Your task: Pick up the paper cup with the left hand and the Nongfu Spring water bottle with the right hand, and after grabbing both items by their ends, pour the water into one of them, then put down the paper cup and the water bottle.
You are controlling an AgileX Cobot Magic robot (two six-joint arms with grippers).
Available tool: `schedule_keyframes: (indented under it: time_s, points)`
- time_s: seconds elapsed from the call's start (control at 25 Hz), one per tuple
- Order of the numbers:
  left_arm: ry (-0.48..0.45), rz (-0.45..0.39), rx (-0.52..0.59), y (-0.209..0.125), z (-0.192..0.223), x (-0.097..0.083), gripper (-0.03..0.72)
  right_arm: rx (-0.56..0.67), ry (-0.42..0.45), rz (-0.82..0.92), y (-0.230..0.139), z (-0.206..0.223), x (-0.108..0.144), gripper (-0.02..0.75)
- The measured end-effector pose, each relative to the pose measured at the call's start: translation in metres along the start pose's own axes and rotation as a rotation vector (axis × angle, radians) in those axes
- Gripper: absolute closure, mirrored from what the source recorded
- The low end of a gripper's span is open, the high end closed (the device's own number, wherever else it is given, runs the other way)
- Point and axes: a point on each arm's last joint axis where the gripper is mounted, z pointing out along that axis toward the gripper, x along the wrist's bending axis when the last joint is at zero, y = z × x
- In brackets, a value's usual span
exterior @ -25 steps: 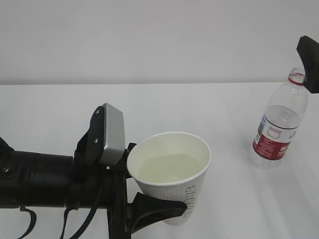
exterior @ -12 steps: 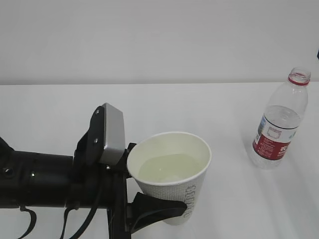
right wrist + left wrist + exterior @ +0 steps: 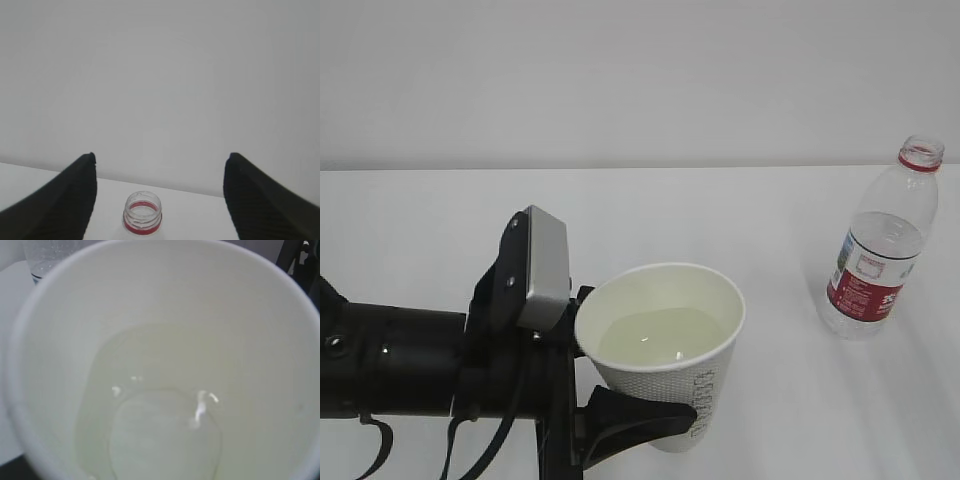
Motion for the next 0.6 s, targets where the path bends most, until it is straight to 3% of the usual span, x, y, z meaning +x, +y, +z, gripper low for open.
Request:
schedule_keyframes:
  time_s: [0.6]
  points:
    - [-0.007, 0.001, -0.012, 0.0011, 0.0, -0.0006, 0.192, 0.001, 0.0, 0.047, -0.0001, 0.0, 0.0, 0.148]
